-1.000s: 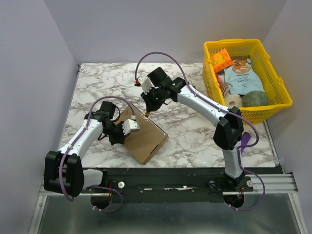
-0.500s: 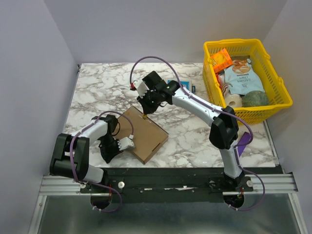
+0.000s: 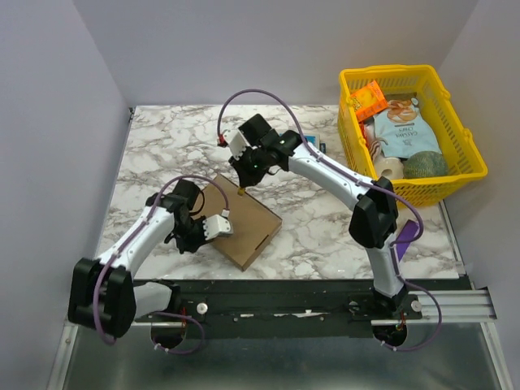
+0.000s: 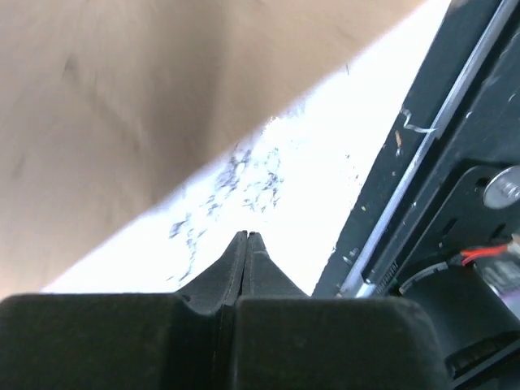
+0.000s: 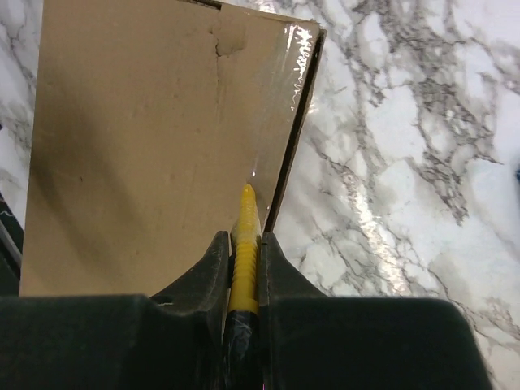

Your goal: Unpack the express box

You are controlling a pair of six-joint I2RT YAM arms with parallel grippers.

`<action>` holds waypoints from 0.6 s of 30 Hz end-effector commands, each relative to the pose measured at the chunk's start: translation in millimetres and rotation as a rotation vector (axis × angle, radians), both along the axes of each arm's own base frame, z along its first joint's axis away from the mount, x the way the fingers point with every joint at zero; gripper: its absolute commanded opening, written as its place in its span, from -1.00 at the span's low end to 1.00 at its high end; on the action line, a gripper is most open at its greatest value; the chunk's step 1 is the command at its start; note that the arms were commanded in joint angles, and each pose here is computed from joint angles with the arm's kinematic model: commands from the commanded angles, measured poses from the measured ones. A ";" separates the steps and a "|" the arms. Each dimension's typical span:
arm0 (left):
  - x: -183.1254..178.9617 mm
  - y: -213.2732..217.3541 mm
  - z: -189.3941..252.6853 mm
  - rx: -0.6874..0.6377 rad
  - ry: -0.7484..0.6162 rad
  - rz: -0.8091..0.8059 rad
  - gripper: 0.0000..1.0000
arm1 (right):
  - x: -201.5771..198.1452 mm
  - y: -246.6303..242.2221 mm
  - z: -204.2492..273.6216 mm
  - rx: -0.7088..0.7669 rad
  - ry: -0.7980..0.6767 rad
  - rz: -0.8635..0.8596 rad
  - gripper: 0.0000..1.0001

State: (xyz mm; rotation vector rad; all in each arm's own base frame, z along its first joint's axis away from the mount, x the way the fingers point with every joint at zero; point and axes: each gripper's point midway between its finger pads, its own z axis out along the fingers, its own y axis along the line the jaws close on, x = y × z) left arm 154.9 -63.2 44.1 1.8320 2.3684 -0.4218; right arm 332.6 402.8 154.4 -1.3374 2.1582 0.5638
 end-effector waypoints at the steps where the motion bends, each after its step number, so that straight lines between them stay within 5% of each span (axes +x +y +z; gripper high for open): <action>1: 10.7 -21.8 23.2 -0.147 -0.151 -0.003 -1.00 | 45.2 -33.5 72.3 0.064 -0.177 -0.134 -0.99; 8: 59.9 -50.9 22.3 -0.225 -0.142 0.139 -1.00 | 49.7 -60.4 95.9 0.100 -0.200 -0.175 -0.99; 18: 135.8 -163.7 153.4 -0.796 -0.076 0.243 -1.00 | 44.5 -75.9 43.5 -0.049 -0.172 -0.185 -0.99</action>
